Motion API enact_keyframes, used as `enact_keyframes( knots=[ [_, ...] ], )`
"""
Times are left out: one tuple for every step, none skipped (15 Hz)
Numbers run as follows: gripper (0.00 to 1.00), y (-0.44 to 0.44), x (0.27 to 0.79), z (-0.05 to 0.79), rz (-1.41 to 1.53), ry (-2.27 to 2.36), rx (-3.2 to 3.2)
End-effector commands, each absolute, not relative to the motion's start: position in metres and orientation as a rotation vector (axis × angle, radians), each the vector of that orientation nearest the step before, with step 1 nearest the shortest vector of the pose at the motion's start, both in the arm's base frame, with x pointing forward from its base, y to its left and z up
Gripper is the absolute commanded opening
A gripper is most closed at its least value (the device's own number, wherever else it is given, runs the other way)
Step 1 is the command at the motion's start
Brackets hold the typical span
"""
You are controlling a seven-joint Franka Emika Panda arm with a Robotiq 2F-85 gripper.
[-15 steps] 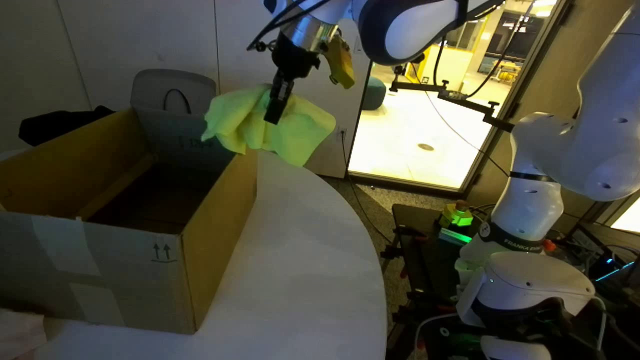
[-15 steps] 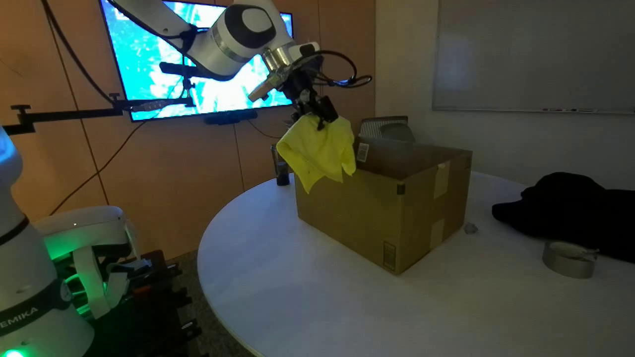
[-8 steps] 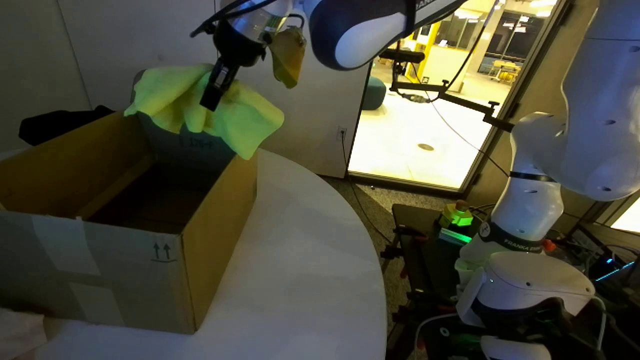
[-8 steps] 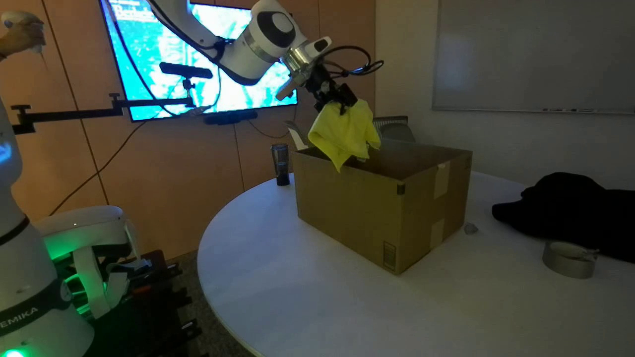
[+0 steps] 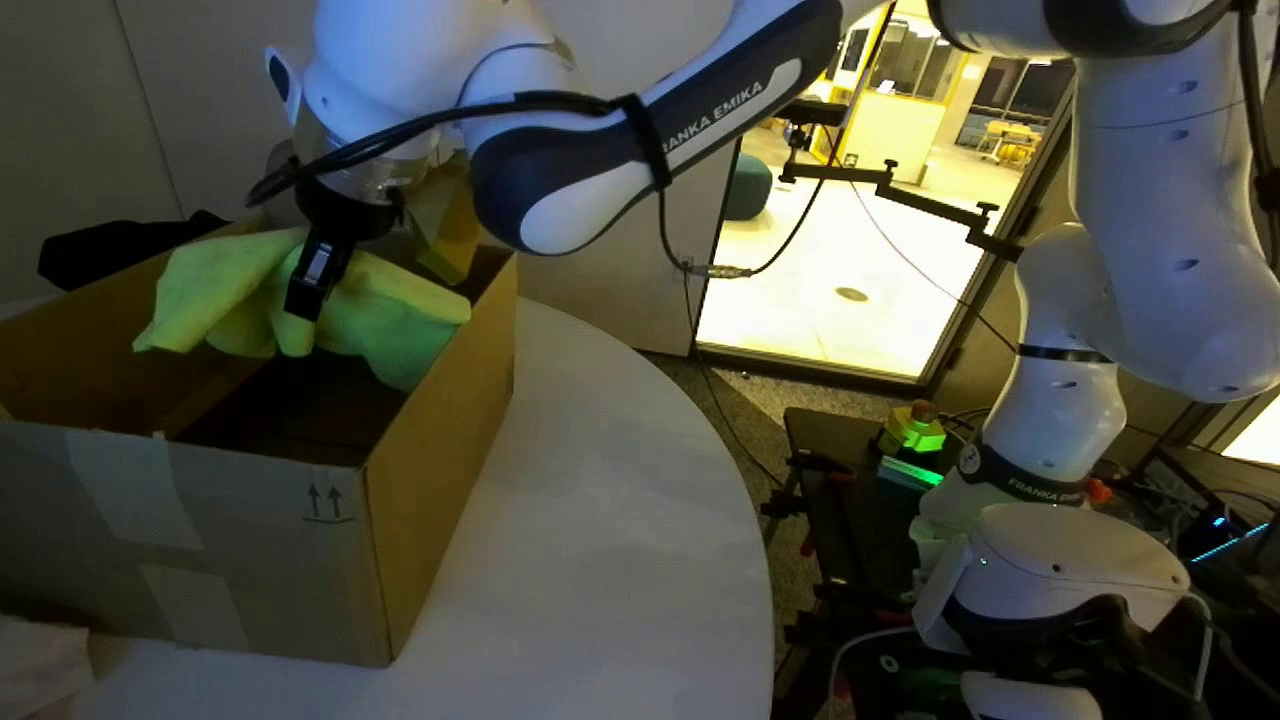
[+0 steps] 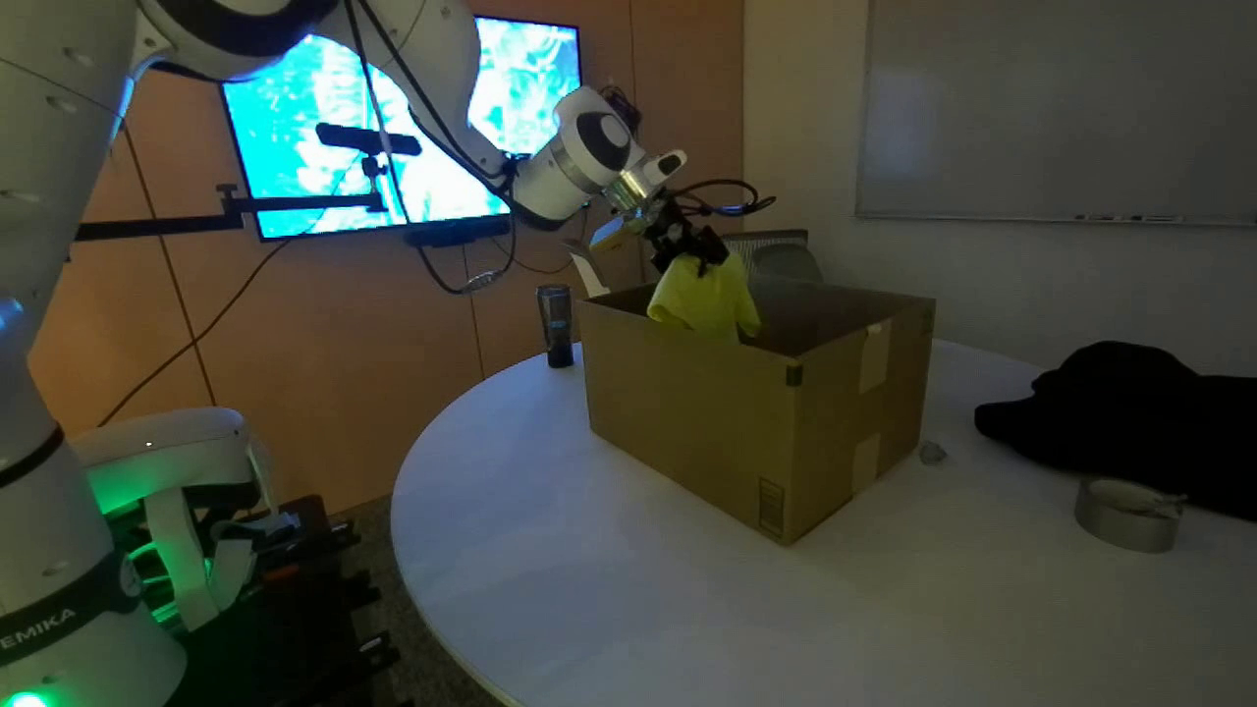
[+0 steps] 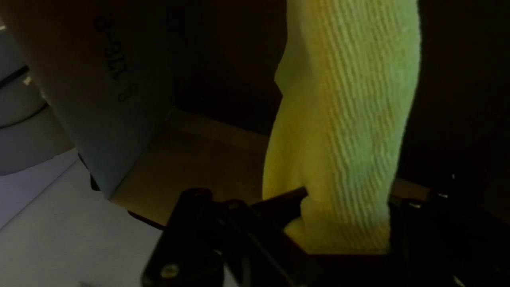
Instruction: Put the marker in the towel, fold up the towel and put it in the box
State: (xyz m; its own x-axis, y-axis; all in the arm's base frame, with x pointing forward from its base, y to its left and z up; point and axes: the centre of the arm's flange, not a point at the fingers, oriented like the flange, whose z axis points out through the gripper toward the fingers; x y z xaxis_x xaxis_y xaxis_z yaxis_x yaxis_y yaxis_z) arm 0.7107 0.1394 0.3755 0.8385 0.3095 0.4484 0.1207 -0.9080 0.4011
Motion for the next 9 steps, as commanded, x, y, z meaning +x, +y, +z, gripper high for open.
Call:
enact_keyframes(
  knots=[
    [0.28,0.148,0.751,0.363,0.711,0.368,2.658],
    [0.30,0.147,0.752,0.358,0.689,0.386,2.664],
    [0.38,0.147,0.751,0.354,0.662,0.423,2.682],
    [0.44,0.144,0.749,0.353,0.626,0.462,2.705],
    [0.54,0.141,0.746,0.353,0.595,0.504,2.721],
    [0.61,0.138,0.742,0.356,0.568,0.537,2.740],
    [0.67,0.134,0.735,0.362,0.541,0.569,2.758],
    [0.76,0.130,0.728,0.369,0.529,0.598,2.771],
    [0.82,0.125,0.721,0.378,0.523,0.612,2.786]
  ],
)
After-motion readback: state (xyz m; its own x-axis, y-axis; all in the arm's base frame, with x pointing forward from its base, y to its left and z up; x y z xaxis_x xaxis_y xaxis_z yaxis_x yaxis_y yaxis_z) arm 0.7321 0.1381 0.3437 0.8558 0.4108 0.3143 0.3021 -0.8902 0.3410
